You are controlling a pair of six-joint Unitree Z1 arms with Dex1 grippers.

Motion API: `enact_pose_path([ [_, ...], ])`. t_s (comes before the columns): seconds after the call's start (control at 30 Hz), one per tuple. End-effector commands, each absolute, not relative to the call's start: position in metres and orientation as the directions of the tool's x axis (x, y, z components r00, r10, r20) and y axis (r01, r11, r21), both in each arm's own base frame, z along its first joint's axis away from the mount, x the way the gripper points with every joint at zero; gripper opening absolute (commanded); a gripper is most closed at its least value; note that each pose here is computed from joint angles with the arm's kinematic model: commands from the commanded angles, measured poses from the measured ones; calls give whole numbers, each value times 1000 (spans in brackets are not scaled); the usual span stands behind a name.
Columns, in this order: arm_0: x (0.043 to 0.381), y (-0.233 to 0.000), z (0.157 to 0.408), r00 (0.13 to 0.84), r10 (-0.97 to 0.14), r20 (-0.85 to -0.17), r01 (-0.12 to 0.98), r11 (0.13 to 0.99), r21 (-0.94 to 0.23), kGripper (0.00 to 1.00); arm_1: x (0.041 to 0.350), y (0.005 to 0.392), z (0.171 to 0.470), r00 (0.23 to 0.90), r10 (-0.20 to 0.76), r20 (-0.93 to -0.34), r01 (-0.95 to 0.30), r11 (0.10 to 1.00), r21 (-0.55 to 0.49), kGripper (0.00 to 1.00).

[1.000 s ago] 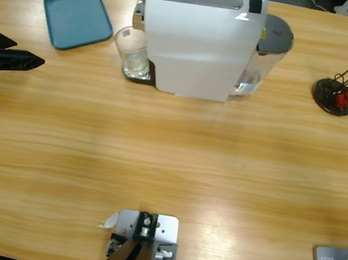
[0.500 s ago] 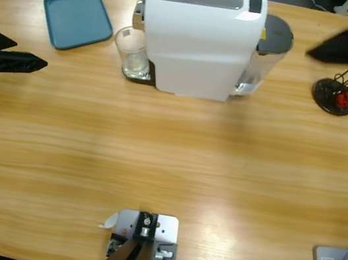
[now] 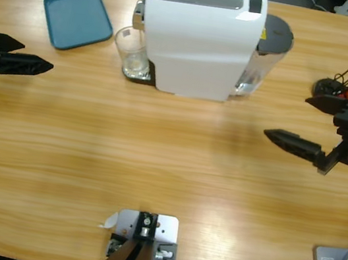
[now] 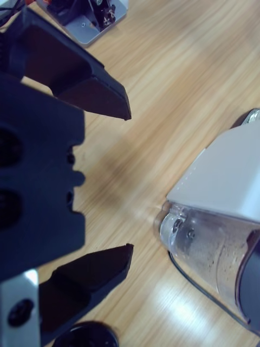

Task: Pour coffee

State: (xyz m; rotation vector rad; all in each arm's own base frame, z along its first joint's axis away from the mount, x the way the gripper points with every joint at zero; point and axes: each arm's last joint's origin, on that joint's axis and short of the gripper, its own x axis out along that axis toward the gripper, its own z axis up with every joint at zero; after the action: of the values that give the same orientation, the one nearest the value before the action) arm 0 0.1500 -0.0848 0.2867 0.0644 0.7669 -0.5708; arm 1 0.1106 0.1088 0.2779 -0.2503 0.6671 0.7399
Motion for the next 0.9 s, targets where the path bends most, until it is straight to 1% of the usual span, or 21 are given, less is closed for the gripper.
enact_pose_path([
  [0.03, 153, -87, 269, 524, -457, -718, 518, 841, -157, 982, 105, 107, 269, 538, 566, -624, -726, 688, -3, 1000],
  [0.1, 152, -87, 270, 527, -459, -715, 519, 840, -156, 982, 103, 104, 268, 539, 565, -625, -726, 687, -5, 1000],
  [0.17, 151, -86, 270, 529, -460, -713, 520, 840, -156, 982, 103, 105, 263, 526, 564, -637, -731, 683, 2, 1000],
  [0.4, 151, -86, 270, 529, -462, -712, 521, 839, -158, 982, 108, 111, 255, 502, 556, -663, -736, 677, 11, 1000],
  [0.67, 155, -90, 269, 515, -483, -708, 540, 824, -170, 987, 108, 110, 255, 507, 557, -657, -735, 678, 8, 1000],
  [0.77, 147, -86, 277, 550, -502, -668, 558, 816, -153, 987, 107, 109, 255, 513, 556, -654, -732, 681, 5, 1000],
  [0.83, 136, -80, 279, 588, -521, -619, 576, 807, -131, 987, 107, 109, 254, 518, 556, -649, -730, 683, 2, 1000],
  [0.9, 130, -79, 277, 609, -543, -579, 594, 795, -120, 989, 107, 109, 254, 522, 557, -646, -729, 684, 1, 1000],
])
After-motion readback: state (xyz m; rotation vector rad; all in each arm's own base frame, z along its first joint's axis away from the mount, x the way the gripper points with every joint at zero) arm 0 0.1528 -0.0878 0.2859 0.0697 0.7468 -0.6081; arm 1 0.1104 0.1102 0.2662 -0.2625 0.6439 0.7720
